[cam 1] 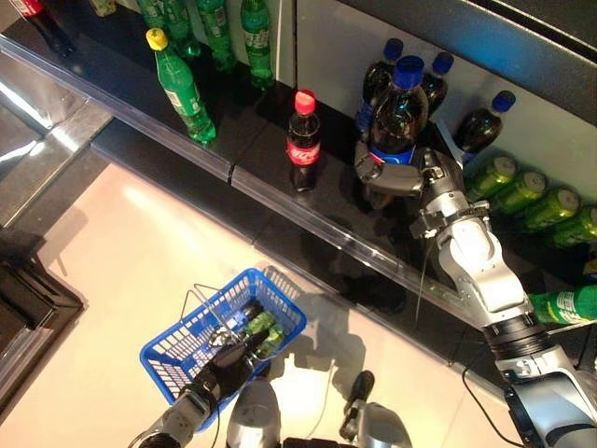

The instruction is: Pick up the drink and place into the basket.

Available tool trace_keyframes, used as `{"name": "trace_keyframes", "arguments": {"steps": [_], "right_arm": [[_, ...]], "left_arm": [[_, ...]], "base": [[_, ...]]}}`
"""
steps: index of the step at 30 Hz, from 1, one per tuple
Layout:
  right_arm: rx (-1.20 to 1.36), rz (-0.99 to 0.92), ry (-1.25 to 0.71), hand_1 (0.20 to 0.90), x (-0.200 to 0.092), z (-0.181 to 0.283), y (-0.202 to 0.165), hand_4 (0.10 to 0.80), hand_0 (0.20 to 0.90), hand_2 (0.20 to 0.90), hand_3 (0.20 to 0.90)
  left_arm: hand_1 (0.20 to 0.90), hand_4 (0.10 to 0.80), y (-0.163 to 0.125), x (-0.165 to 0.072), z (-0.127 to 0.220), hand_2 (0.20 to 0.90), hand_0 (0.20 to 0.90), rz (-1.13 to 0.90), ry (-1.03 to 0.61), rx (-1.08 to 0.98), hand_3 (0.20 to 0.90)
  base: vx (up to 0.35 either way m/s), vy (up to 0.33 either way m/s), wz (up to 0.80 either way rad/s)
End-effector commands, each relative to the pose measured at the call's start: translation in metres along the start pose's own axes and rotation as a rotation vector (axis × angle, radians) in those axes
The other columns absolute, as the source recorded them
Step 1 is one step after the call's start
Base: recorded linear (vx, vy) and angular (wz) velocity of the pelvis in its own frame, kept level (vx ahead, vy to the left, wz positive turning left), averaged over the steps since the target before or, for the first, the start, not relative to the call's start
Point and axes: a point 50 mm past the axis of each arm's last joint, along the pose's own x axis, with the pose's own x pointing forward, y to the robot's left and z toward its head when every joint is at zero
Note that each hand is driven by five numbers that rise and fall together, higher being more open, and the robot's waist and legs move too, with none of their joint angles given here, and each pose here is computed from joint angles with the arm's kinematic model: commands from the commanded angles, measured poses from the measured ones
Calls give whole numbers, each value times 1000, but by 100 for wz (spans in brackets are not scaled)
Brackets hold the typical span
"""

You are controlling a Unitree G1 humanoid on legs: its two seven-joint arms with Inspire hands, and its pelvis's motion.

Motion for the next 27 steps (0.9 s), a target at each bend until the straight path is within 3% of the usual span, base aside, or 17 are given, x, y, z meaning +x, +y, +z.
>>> {"name": "trace_keyframes", "arguments": {"steps": [1,7,16,19,27], "right_arm": [[20,48,-207,300,2,32,10,100,300,300,200],[39,95,-209,300,0,31,22,100,300,300,200],[63,155,-175,300,-4,21,37,100,300,300,200],[58,202,-174,300,-5,21,47,100,300,300,200],[37,304,-190,300,-9,25,66,100,300,300,200]], "left_arm": [[300,100,-48,8,-12,300,300,-426,-70,-32,200],[300,100,-73,8,0,300,300,-578,-141,-46,200],[300,100,-139,2,23,300,300,-858,-218,-16,200],[300,100,-168,-5,30,300,300,-945,-240,20,200],[300,100,-207,-26,45,300,300,-1098,-306,71,200]], "base": [[12,-8,8],[-3,-1,10],[-2,3,18],[-2,-3,17],[4,-2,15]]}}
